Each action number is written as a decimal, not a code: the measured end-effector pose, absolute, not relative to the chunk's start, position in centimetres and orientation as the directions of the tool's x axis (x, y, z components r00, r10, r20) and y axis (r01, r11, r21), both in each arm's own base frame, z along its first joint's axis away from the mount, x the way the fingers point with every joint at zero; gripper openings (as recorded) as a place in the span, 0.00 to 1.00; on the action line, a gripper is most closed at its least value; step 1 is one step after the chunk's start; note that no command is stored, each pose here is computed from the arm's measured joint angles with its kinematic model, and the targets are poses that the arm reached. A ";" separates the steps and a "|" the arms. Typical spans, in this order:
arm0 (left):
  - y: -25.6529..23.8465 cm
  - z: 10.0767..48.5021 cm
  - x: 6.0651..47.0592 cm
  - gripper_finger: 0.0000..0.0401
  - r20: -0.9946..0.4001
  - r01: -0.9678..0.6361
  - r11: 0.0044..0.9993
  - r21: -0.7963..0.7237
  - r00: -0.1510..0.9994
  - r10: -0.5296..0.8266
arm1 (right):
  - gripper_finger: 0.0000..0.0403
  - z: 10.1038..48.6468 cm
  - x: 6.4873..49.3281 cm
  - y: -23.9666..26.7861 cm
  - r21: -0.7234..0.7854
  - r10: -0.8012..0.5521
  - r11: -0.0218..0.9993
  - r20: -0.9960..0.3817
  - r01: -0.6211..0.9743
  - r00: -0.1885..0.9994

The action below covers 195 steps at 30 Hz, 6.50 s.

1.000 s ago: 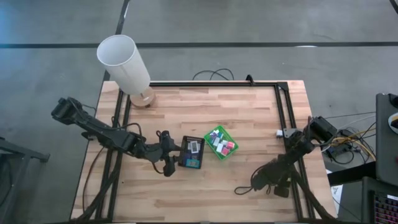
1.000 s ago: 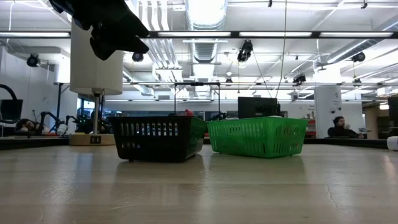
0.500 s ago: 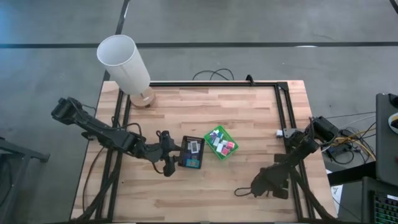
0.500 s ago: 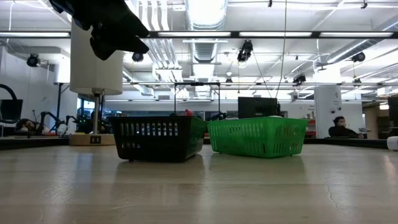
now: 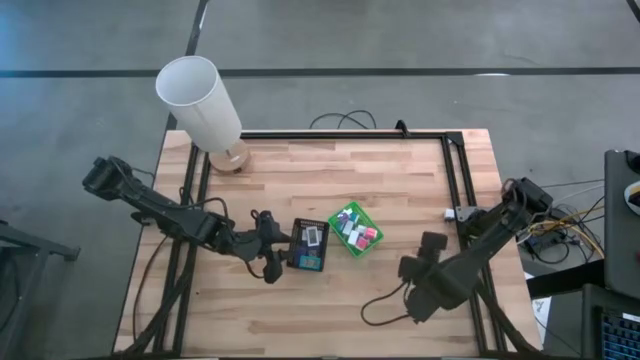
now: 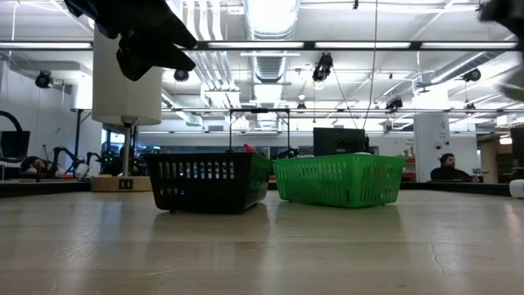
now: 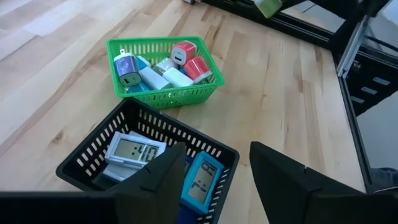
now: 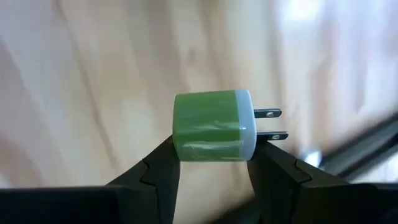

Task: Pick & Place Office items
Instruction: Put the green charger adapter into the green basket, then put the white black charger adapter into the green basket

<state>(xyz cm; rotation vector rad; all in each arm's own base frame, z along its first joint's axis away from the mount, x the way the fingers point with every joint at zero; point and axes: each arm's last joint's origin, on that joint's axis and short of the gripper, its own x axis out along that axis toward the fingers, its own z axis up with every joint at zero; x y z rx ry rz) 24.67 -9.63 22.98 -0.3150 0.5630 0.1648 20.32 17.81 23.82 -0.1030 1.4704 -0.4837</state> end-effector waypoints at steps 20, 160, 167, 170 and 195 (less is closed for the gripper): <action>-9.7 23.0 24.7 0.47 -0.547 -0.278 0.907 -0.317 0.834 0.064 | 0.37 25.5 24.0 16.0 -0.499 -0.608 0.794 -0.650 0.348 0.455; -9.7 22.9 24.5 0.47 -0.559 -0.263 0.922 -0.283 0.827 0.064 | 0.74 15.3 17.9 -3.5 -0.353 -0.092 0.873 -0.798 0.338 -0.596; -9.7 22.9 24.5 0.47 -0.559 -0.263 0.922 -0.283 0.827 0.064 | 0.74 15.3 17.6 -4.4 -0.300 -0.013 0.873 -0.804 0.385 -0.595; -9.7 22.9 24.5 0.47 -0.559 -0.259 0.925 -0.277 0.827 0.064 | 0.76 15.3 17.5 -4.7 -0.289 -0.003 0.876 -0.804 0.386 -0.595; -9.7 22.9 24.5 0.47 -0.559 -0.255 0.928 -0.271 0.827 0.065 | 0.81 13.4 15.0 -5.9 -0.236 0.116 0.860 -0.773 0.453 -0.623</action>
